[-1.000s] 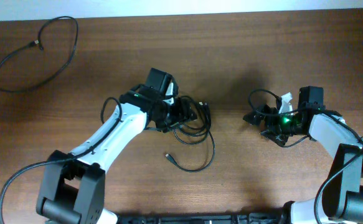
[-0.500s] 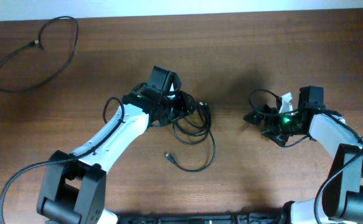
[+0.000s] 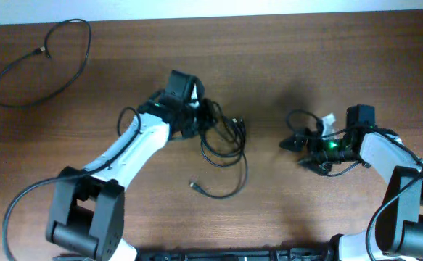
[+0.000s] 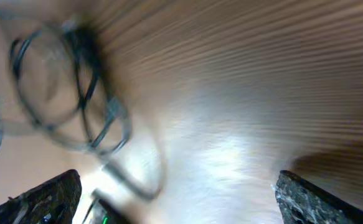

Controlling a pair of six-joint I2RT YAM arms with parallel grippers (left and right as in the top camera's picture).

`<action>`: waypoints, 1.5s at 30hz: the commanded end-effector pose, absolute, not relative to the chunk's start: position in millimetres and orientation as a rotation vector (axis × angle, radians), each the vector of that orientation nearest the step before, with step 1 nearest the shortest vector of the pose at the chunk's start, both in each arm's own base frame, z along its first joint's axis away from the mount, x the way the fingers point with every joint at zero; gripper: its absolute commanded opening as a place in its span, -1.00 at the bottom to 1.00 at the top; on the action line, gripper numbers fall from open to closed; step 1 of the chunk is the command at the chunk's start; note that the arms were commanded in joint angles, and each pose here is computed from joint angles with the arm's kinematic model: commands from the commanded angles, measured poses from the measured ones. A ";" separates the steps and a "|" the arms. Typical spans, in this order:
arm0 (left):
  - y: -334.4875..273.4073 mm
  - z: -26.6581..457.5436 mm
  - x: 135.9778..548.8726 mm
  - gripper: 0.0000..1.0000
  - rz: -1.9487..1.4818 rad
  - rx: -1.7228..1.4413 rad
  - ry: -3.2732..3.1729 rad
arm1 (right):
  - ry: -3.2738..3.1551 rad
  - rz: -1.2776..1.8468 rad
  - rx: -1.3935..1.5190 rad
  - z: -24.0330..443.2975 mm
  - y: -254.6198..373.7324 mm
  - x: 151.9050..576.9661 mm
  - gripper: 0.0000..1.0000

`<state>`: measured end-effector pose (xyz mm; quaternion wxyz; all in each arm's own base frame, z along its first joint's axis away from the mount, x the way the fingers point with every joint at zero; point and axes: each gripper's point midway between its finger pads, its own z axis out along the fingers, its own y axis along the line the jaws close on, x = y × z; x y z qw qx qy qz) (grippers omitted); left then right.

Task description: Untangle cables

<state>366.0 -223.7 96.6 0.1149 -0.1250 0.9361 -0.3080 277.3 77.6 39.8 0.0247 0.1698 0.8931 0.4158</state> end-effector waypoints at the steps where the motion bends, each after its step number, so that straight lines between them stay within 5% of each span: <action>1: -228.7 180.6 389.4 -1.00 -0.996 -0.226 2.528 | 2.628 1.574 0.228 67.3 121.0 273.0 0.97; 13: -225.8 266.6 381.5 -1.00 -1.065 -0.132 2.298 | 2.654 1.485 0.048 65.9 191.3 290.6 0.98; 14: -225.3 270.1 380.3 -1.00 -1.068 -0.129 2.289 | 2.636 1.403 0.023 62.3 190.2 300.2 0.82; 17: -224.7 276.3 379.2 -1.00 -1.072 -0.122 2.271 | 2.654 1.242 0.048 50.3 181.1 311.1 -0.65; 18: -224.7 279.4 379.0 -1.00 -1.070 -0.106 2.259 | 2.666 1.189 0.068 45.8 176.0 313.8 -0.92; 24: -214.5 309.6 364.8 -1.00 -0.979 0.225 2.127 | 2.624 1.063 0.374 38.5 110.4 340.8 -0.92; 31: -139.0 371.2 359.4 -1.00 -0.853 0.104 1.943 | 2.521 1.119 0.741 40.4 27.6 339.2 -0.92; 36: -142.0 379.4 351.5 -1.00 -0.866 0.127 1.921 | 2.400 1.390 0.214 74.9 70.1 326.7 0.05; 45: -198.8 361.9 318.1 -1.00 -1.064 0.584 1.896 | 2.348 1.419 -0.260 86.8 155.4 321.7 0.25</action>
